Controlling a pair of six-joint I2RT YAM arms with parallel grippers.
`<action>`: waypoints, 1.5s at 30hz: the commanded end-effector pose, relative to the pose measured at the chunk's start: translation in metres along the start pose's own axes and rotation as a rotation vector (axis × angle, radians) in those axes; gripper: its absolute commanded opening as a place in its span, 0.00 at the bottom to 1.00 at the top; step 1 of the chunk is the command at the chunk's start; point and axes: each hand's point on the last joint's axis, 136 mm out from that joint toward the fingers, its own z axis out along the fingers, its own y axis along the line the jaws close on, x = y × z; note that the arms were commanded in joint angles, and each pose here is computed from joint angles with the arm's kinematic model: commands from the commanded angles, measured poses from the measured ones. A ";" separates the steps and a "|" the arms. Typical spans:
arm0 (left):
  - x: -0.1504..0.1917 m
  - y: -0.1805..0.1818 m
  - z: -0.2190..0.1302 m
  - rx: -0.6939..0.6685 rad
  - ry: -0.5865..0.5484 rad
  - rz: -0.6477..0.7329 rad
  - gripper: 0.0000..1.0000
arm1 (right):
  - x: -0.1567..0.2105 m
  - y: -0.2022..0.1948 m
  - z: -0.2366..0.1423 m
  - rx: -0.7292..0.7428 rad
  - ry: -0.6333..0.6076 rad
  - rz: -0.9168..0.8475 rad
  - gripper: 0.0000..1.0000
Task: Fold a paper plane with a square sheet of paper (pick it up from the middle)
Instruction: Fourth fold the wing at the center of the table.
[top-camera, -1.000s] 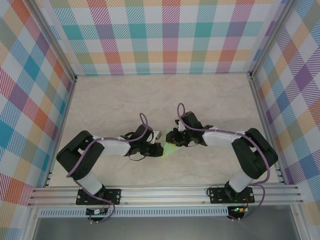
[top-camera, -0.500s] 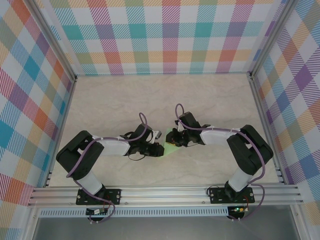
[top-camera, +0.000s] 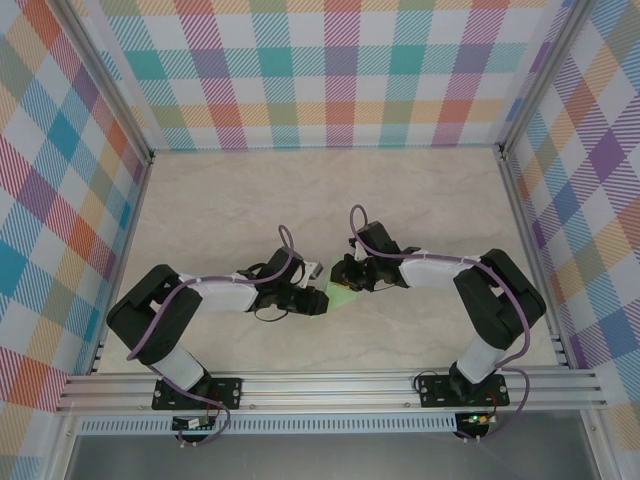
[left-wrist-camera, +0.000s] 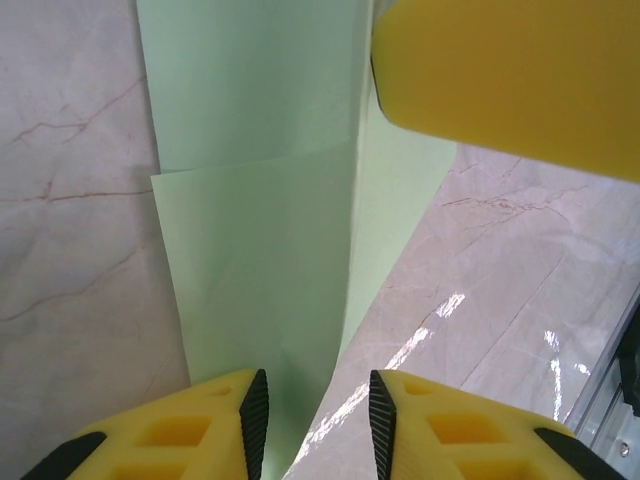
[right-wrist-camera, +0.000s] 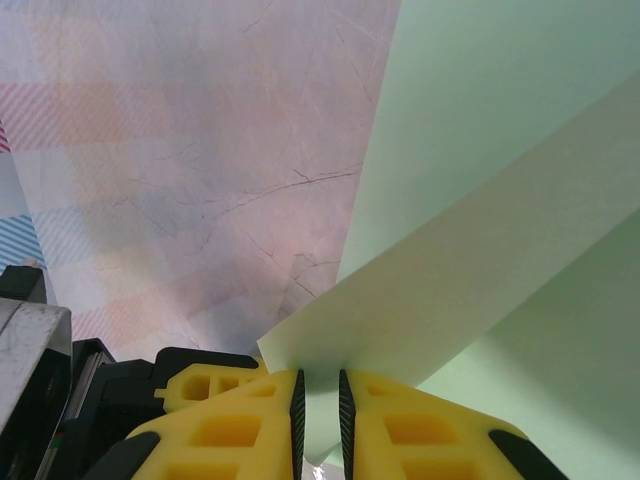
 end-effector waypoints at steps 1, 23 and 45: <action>0.004 0.003 -0.004 -0.052 0.011 0.039 0.35 | -0.004 0.004 0.003 0.001 -0.002 0.009 0.19; -0.008 -0.003 -0.007 -0.106 -0.025 0.161 0.39 | -0.004 0.008 0.003 -0.014 0.004 0.008 0.19; -0.004 0.007 0.000 -0.309 -0.037 0.309 0.31 | -0.006 0.012 0.002 -0.021 0.000 0.004 0.19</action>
